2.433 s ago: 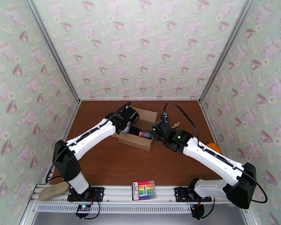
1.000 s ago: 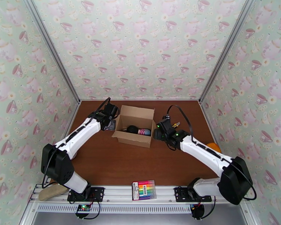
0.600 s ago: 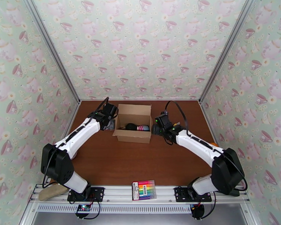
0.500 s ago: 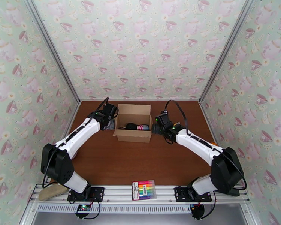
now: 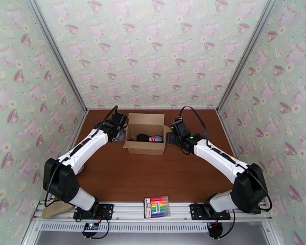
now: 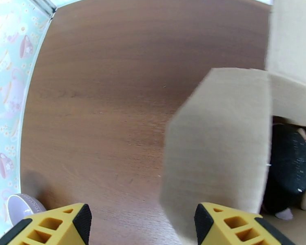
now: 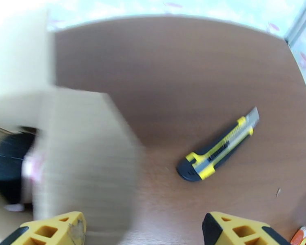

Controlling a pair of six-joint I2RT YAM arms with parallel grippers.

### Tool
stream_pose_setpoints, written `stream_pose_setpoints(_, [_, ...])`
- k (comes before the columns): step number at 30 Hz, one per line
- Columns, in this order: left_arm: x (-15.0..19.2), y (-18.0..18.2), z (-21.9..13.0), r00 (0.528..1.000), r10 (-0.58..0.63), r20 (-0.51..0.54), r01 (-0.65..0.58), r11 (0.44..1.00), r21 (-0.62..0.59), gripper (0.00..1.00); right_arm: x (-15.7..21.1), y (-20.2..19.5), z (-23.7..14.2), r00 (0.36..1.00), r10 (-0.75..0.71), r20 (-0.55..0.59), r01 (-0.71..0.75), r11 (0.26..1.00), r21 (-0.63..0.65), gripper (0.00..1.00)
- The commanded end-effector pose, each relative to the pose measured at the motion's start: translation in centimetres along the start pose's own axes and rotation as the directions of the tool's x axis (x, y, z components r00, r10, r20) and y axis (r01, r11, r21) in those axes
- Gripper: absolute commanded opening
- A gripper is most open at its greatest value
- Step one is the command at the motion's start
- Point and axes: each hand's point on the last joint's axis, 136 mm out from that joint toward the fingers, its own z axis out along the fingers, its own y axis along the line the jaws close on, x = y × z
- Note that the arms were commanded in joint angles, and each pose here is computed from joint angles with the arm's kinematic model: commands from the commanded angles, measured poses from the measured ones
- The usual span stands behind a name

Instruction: Unpack the express box

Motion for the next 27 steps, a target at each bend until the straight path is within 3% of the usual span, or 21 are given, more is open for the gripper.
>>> stream_pose_setpoints(1, [-1.3, -0.3, -3.0, 0.998, -0.033, 0.055, 0.029, 0.997, 0.073, 0.73, -3.7, 1.4, -3.9, 0.995, -0.03, 0.093, 0.038, 0.996, -0.083, 0.8])
stream_pose_setpoints(11, [-2.5, 0.3, -6.5, 0.989, -0.073, 0.13, 0.056, 0.99, 0.13, 0.73, -7.0, 8.4, -7.1, 0.982, -0.152, 0.115, 0.177, 0.95, -0.256, 0.79])
stream_pose_setpoints(19, [-1.9, 1.2, -7.7, 0.984, -0.09, 0.152, 0.068, 0.987, 0.145, 0.73, -4.2, 14.7, -2.3, 0.978, -0.21, 0.008, 0.2, 0.92, -0.336, 0.79])
stream_pose_setpoints(27, [-0.8, 1.8, -7.9, 0.979, -0.131, 0.155, 0.103, 0.979, 0.178, 0.74, -1.5, 16.7, 3.8, 0.972, -0.213, -0.098, 0.175, 0.937, -0.303, 0.78])
